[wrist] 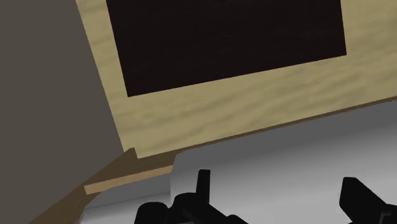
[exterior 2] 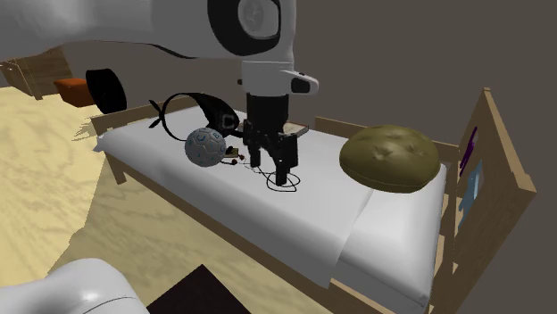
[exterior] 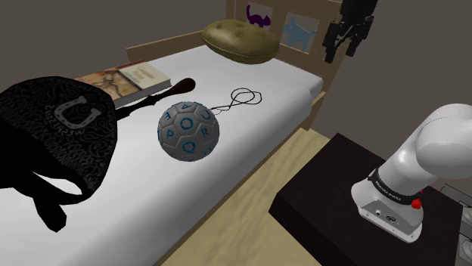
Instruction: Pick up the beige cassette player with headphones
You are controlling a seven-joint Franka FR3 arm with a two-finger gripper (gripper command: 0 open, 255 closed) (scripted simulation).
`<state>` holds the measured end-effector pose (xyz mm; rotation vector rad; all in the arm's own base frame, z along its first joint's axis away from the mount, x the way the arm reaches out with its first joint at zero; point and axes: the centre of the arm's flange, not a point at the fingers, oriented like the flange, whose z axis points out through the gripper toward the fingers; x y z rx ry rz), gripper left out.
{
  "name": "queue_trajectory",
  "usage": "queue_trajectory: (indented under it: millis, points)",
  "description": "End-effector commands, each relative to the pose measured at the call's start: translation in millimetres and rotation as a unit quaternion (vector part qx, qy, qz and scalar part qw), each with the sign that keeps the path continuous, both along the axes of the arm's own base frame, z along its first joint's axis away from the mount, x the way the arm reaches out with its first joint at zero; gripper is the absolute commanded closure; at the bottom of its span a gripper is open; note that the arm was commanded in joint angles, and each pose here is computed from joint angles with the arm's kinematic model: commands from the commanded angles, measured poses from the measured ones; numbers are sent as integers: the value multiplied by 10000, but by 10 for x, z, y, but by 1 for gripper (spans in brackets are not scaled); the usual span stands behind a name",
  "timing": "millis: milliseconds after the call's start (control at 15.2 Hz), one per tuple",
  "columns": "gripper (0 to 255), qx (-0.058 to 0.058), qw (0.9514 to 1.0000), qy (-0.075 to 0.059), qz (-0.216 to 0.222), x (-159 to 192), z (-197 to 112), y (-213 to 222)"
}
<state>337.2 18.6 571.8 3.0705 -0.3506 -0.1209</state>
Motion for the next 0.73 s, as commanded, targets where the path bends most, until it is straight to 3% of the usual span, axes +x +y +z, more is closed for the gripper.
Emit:
queue_trajectory:
  millis: [0,660]
  points:
    - [0,20,9998,-22,-171,146,-113,182]
    - [0,98,9953,-105,-956,971,-689,971]
